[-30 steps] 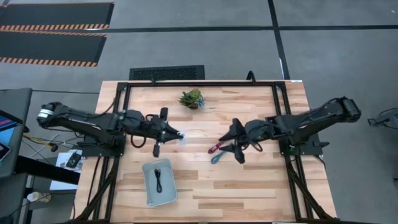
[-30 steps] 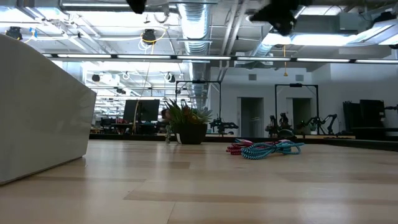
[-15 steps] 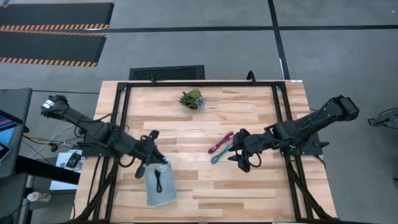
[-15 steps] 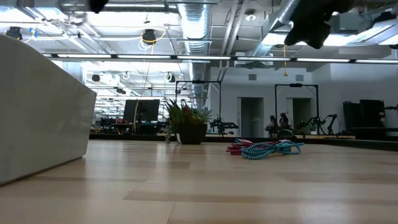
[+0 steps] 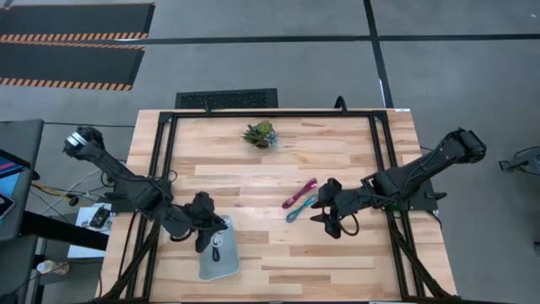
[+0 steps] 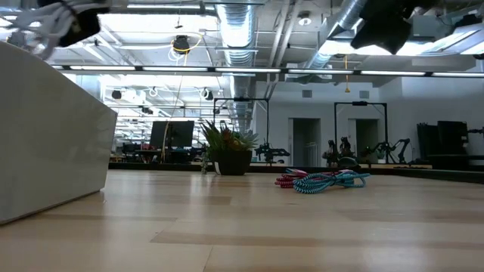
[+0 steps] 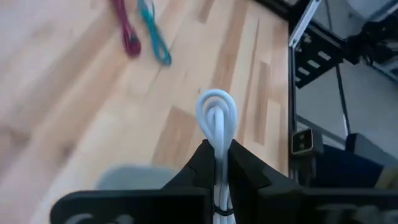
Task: Pick and place USB-C Cables
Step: Put the white USB cable into the gray bin
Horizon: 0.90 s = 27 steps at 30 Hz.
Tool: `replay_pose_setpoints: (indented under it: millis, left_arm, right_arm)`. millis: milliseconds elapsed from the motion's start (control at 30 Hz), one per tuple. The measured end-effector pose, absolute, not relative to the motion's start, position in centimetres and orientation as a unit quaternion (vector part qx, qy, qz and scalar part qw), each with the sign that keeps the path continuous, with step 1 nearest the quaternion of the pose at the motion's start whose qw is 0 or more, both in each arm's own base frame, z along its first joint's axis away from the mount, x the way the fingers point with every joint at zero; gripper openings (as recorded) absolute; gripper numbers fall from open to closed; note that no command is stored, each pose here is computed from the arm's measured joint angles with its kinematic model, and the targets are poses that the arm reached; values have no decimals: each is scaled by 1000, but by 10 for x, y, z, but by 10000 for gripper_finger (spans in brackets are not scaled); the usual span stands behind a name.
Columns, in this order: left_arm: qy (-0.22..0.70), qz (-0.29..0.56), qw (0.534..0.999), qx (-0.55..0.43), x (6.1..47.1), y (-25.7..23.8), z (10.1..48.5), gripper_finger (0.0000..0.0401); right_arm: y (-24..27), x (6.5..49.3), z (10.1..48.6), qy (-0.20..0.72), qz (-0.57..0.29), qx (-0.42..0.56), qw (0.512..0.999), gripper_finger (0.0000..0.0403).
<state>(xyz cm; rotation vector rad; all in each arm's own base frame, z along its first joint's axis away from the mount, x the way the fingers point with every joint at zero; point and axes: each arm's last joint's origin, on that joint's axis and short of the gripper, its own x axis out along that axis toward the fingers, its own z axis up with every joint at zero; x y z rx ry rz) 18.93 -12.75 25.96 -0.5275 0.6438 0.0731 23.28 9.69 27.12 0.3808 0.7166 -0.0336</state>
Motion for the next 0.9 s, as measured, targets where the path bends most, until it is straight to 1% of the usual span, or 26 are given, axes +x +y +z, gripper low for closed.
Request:
replay_pose_setpoints:
  millis: [100, 267, 433, 600, 900]
  left_arm:
    - [328, 58, 892, -305, 189, -131, 254, 4]
    - [354, 85, 860, -358, 183, -141, 245, 4]
    - [382, 128, 828, -389, 177, -149, 233, 3]
    - [412, 179, 802, -394, 177, -154, 215, 3]
    - [463, 213, 775, -372, 185, -164, 185, 4]
  right_arm:
    - [97, 233, 271, 349, -19, 193, 917, 216]
    - [97, 233, 271, 348, -19, 196, 917, 216]
    - [97, 233, 271, 347, -19, 196, 917, 216]
    - [97, 233, 271, 347, -17, 191, 918, 216]
    - [97, 233, 271, 349, -18, 189, 917, 216]
